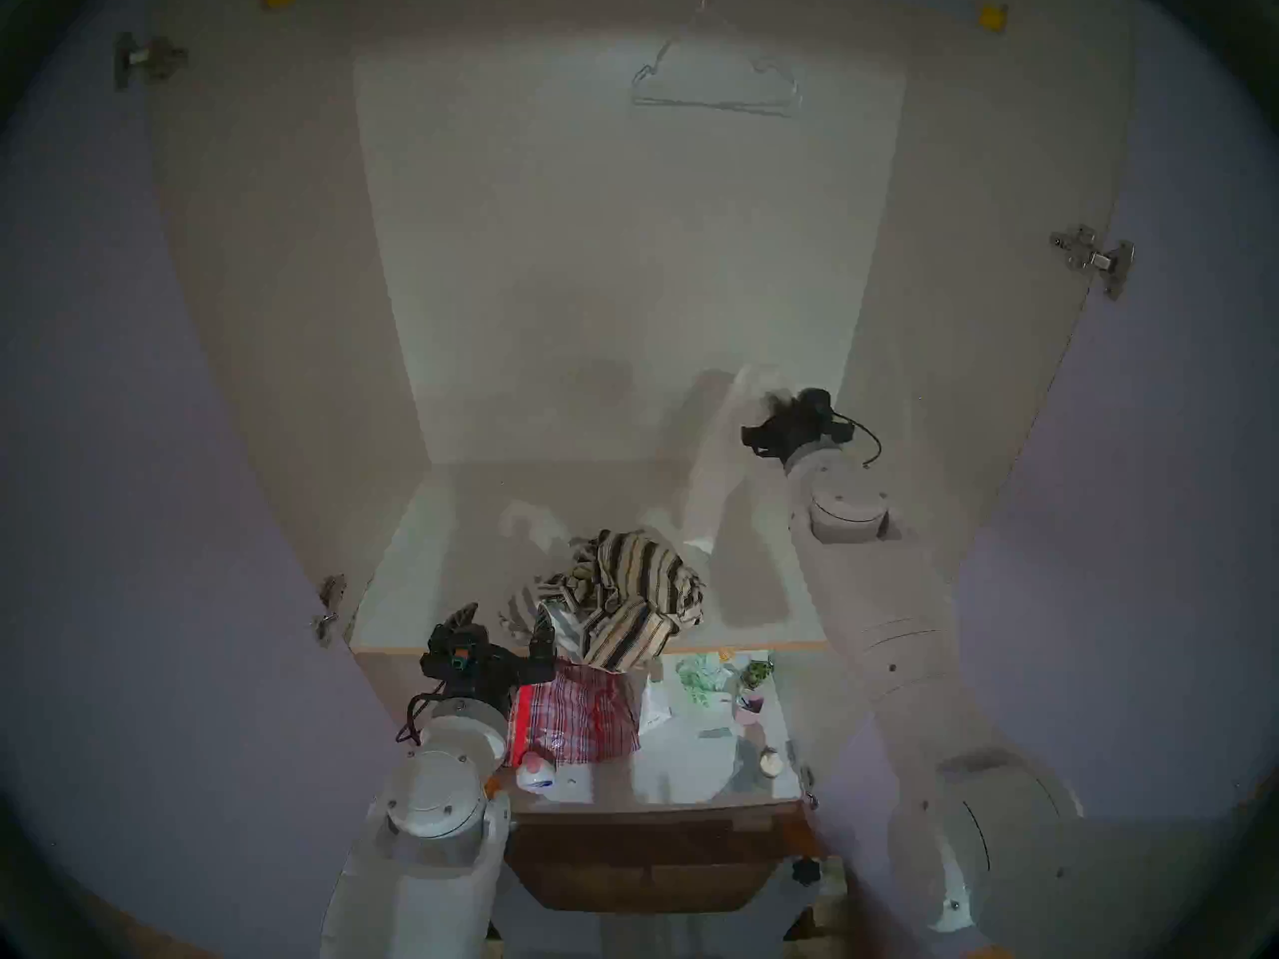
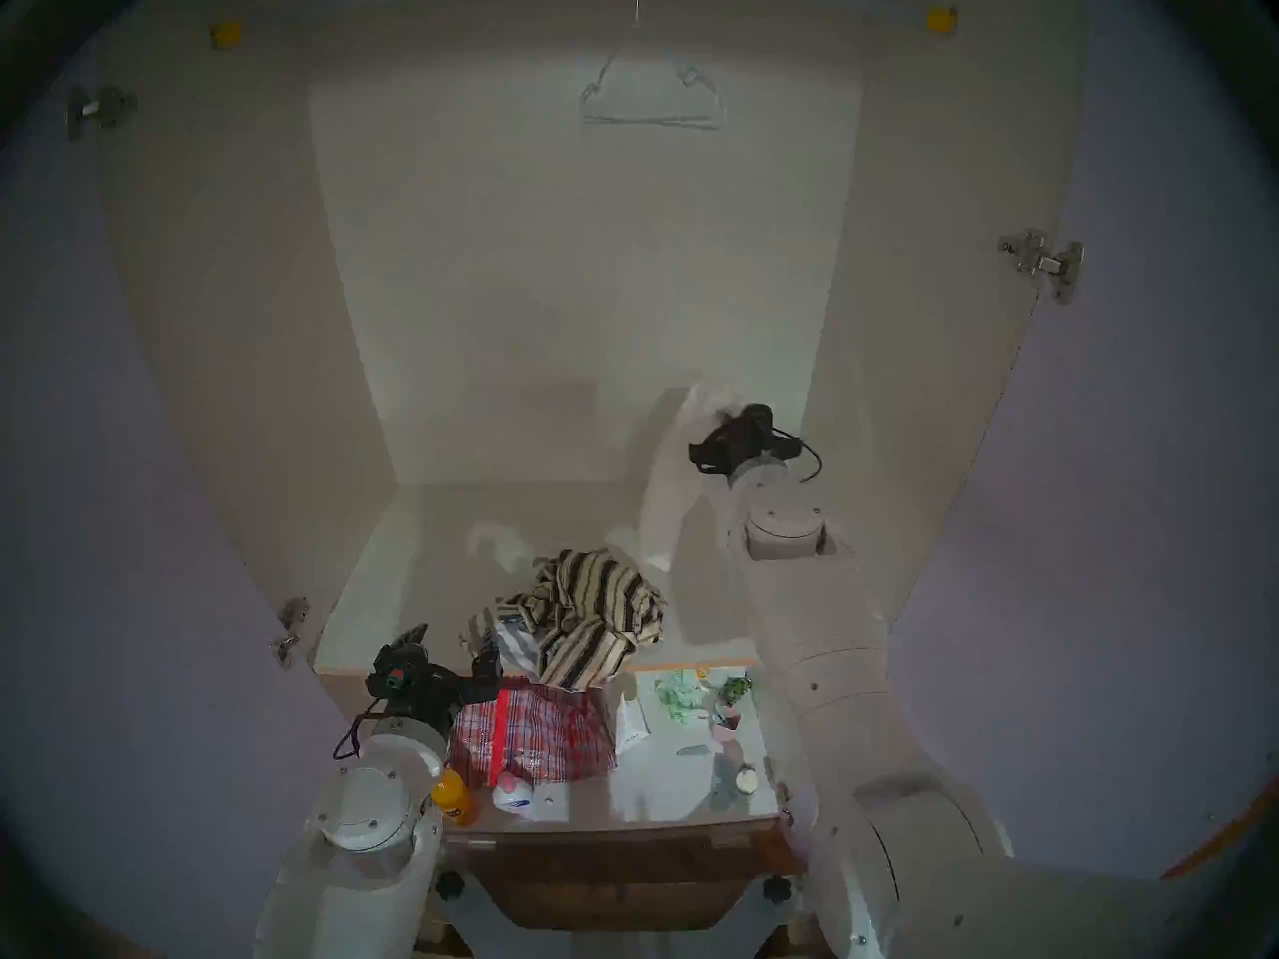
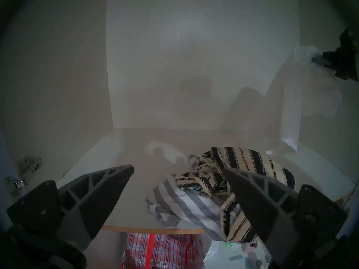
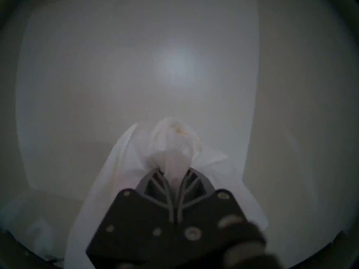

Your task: Sort tops into two piles: light colors and dark colors

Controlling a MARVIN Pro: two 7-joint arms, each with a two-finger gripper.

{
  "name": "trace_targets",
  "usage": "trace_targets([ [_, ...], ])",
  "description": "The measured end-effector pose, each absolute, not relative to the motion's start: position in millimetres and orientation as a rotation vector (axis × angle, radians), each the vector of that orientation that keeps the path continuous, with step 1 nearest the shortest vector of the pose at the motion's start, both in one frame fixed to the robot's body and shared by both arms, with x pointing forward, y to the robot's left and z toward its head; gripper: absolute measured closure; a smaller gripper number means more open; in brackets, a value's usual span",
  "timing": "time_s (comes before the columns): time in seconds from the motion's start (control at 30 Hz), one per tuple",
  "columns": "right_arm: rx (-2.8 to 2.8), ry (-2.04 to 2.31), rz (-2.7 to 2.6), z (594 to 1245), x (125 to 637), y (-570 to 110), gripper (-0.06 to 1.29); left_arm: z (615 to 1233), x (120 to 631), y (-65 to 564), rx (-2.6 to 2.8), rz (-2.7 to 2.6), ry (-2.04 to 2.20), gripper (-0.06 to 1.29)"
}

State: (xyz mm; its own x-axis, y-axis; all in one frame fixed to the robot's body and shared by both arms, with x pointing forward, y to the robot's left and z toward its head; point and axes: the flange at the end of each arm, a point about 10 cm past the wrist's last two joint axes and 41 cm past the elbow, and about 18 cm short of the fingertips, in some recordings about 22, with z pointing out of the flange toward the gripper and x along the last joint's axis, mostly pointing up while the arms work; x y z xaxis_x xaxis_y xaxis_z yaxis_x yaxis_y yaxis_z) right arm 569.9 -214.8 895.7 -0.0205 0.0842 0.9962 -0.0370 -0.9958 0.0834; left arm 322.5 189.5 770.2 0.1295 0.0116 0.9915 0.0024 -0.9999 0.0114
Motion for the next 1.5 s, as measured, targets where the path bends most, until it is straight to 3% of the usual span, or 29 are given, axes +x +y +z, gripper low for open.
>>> trace_targets([
  [0.27,2.188,-0.188,1.975,848,571,-284,1.25,770,323,190,2.357,2.067,0.015,-0.02],
  [0.57,2.17,-0.492,1.854,841,571,-345,1.25,770,322,190,2.357,2.067,0.014,-0.02],
  [0.9,2.451,-0.524,1.641,781,578,-322,1.25,770,323,189,2.356,2.067,0.014,-0.02],
  [0.93,2.472,-0.526,1.635,780,580,-317,1.13,770,323,189,2.357,2.067,0.014,-0.02],
  [1.0,2.483,-0.533,1.649,782,583,-313,0.3,770,323,189,2.357,2.067,0.014,-0.02],
  [1.03,2.487,-0.548,1.672,785,585,-312,0.05,770,323,189,2.357,2.067,0.014,-0.02],
  [1.07,2.498,-0.571,1.704,789,587,-311,-0.01,770,323,189,2.357,2.067,0.015,-0.02],
  [1.23,2.635,-0.734,1.871,807,589,-315,-0.01,769,323,189,2.358,2.066,0.015,-0.02],
  [1.5,2.523,-0.218,2.158,836,579,-302,-0.01,769,323,189,2.359,2.066,0.015,-0.02],
])
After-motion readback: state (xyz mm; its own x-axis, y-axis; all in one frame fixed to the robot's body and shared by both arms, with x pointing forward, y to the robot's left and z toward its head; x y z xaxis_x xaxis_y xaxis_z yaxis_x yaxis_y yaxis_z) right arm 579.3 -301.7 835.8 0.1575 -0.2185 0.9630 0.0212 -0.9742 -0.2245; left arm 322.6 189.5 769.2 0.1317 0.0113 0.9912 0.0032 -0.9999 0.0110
